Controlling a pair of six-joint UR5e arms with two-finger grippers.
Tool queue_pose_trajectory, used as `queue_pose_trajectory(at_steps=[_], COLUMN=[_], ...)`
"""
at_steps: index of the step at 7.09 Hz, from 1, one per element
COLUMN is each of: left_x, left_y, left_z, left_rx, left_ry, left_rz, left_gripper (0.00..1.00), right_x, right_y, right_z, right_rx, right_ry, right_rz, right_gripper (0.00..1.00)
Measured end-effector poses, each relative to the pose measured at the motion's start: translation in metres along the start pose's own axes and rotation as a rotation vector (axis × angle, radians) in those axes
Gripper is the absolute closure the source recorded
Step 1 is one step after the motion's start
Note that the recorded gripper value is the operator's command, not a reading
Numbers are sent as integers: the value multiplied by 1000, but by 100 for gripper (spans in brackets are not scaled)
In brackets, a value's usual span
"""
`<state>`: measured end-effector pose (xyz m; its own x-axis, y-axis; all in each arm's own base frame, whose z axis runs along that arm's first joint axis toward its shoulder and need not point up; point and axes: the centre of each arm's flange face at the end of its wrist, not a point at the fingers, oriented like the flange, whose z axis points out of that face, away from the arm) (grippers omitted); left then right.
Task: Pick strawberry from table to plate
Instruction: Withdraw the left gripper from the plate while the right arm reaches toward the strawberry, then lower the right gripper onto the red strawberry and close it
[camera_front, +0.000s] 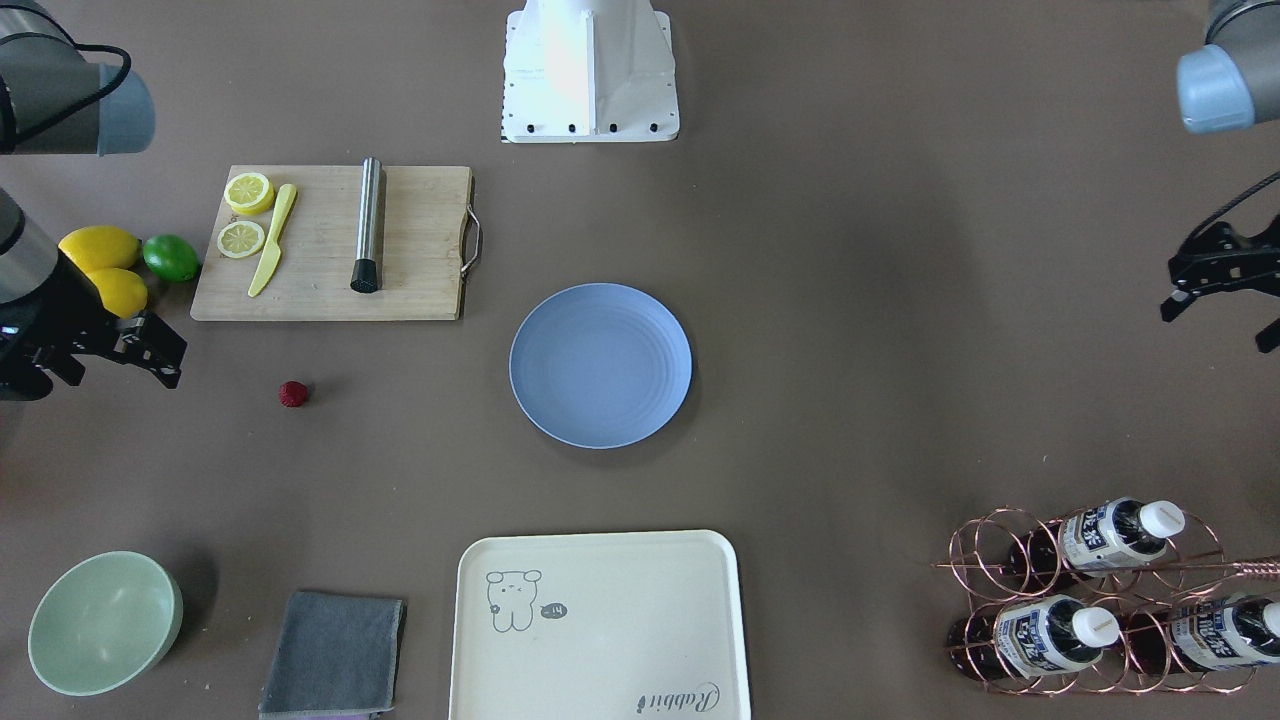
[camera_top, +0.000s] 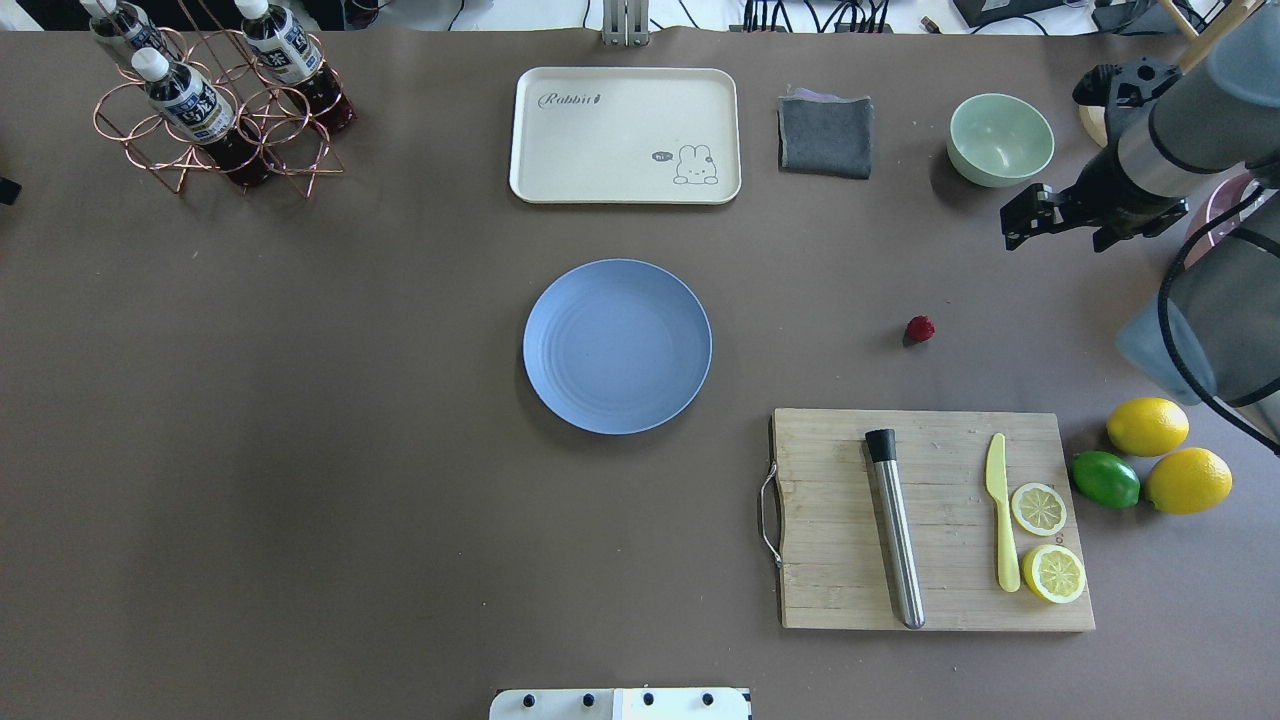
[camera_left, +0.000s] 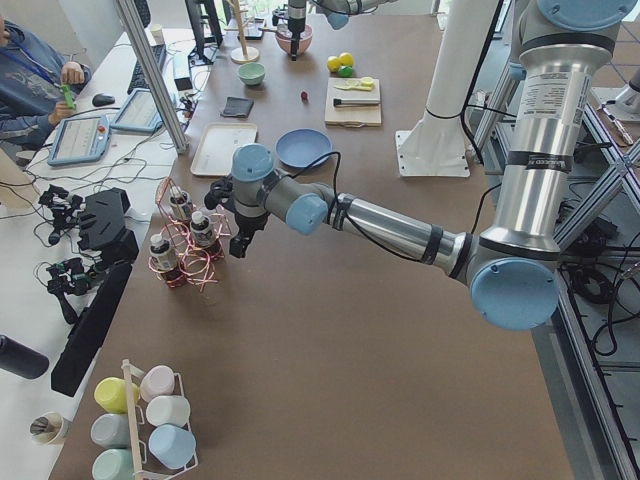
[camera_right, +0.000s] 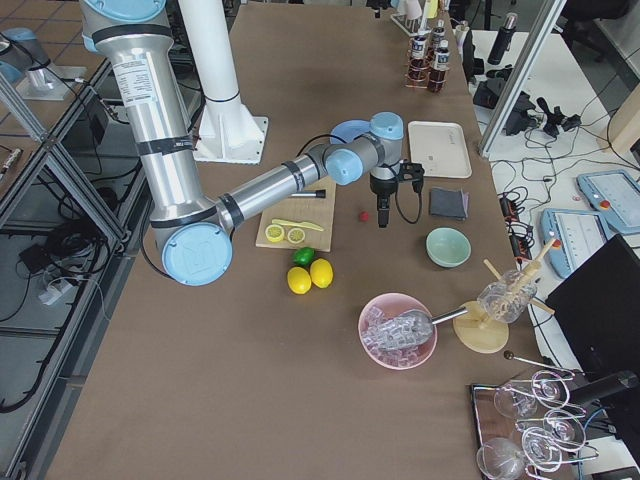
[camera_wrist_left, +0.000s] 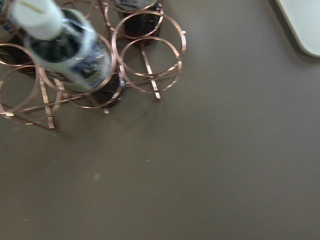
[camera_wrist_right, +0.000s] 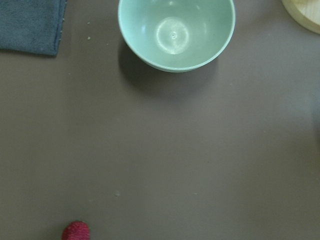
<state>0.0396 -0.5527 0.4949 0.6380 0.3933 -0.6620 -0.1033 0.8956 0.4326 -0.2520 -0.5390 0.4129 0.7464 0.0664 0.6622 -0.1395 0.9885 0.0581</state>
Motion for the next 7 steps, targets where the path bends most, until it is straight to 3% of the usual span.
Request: queue_pose_trajectory(at_steps=[2, 4, 7], left_x=[-70, -88, -88], left_y=[47, 85, 89], left_z=[-10, -4, -5], left_rx=[-15, -40, -29], left_ry=[-6, -2, 0], left_rz=[-49, -78, -64], left_gripper=[2, 2, 2], right_x=[-36, -57, -77], right_y=[12, 21, 45], right_z=[34, 67, 96], right_rx=[36, 60, 55], right_ry=[-41, -73, -75], right_rz=[28, 37, 68], right_gripper=[4, 9, 15])
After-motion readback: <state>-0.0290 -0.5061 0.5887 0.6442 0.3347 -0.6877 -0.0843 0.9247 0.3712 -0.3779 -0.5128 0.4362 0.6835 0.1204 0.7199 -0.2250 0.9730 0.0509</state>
